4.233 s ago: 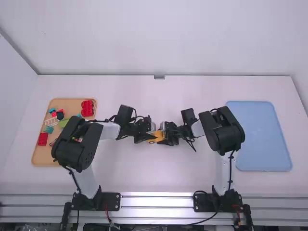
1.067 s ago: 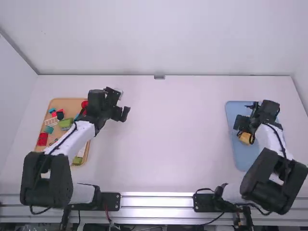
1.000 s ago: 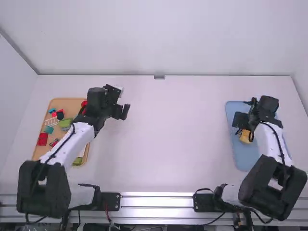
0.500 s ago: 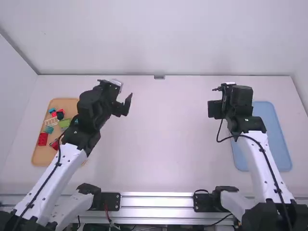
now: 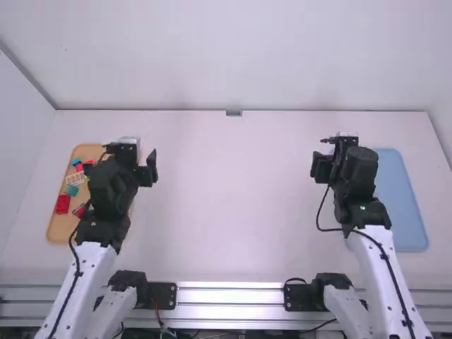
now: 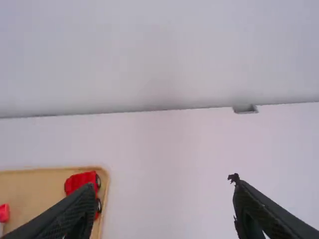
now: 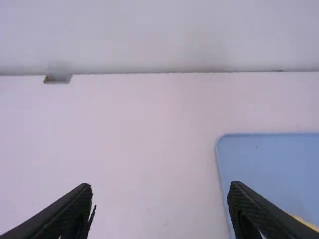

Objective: Assemble lego blocks to make yellow taxi

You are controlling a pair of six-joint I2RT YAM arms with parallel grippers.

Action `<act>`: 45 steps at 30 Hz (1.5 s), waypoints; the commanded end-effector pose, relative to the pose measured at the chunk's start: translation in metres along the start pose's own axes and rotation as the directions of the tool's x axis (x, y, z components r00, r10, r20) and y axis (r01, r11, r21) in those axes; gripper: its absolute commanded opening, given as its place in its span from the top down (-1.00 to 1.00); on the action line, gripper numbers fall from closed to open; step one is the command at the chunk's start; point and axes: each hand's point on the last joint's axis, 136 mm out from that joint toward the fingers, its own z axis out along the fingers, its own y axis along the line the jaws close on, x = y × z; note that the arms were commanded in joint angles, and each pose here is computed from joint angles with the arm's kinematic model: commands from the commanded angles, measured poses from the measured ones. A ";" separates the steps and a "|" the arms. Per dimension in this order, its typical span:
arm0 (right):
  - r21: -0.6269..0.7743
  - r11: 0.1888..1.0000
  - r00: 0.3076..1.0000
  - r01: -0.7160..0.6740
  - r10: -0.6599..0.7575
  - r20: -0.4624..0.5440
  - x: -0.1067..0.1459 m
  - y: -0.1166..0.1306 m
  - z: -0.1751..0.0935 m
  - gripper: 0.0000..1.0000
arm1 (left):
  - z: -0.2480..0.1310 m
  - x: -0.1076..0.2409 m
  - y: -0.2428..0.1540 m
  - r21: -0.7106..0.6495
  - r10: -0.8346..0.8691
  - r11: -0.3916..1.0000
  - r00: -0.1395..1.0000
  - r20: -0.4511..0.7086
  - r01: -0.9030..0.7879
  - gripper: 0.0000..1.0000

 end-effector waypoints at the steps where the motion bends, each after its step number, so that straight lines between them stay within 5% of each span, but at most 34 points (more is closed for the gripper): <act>1: -0.001 1.000 0.999 -0.013 0.013 0.039 0.003 0.001 -0.007 -0.35 | -0.008 0.008 0.000 0.000 -0.020 1.000 1.000 0.013 0.020 -0.33; 8: -0.001 1.000 0.982 -0.010 0.010 0.189 0.004 0.001 -0.024 -0.04 | -0.023 0.047 -0.001 0.000 -0.020 1.000 1.000 0.013 0.020 -0.02; 28: -0.001 1.000 0.982 -0.010 0.010 0.189 0.118 0.002 -0.029 0.83 | -0.032 0.153 -0.003 0.000 -0.020 1.000 1.000 0.013 0.020 0.80; 36: -0.001 1.000 0.981 -0.010 0.010 0.192 0.148 0.003 -0.022 1.00 | -0.039 0.132 -0.002 0.000 -0.020 1.000 0.994 0.112 0.020 1.00; 45: -0.001 1.000 0.954 -0.009 0.008 0.300 0.126 0.003 -0.035 1.00 | -0.047 0.115 -0.002 0.000 -0.020 1.000 0.981 0.192 0.020 1.00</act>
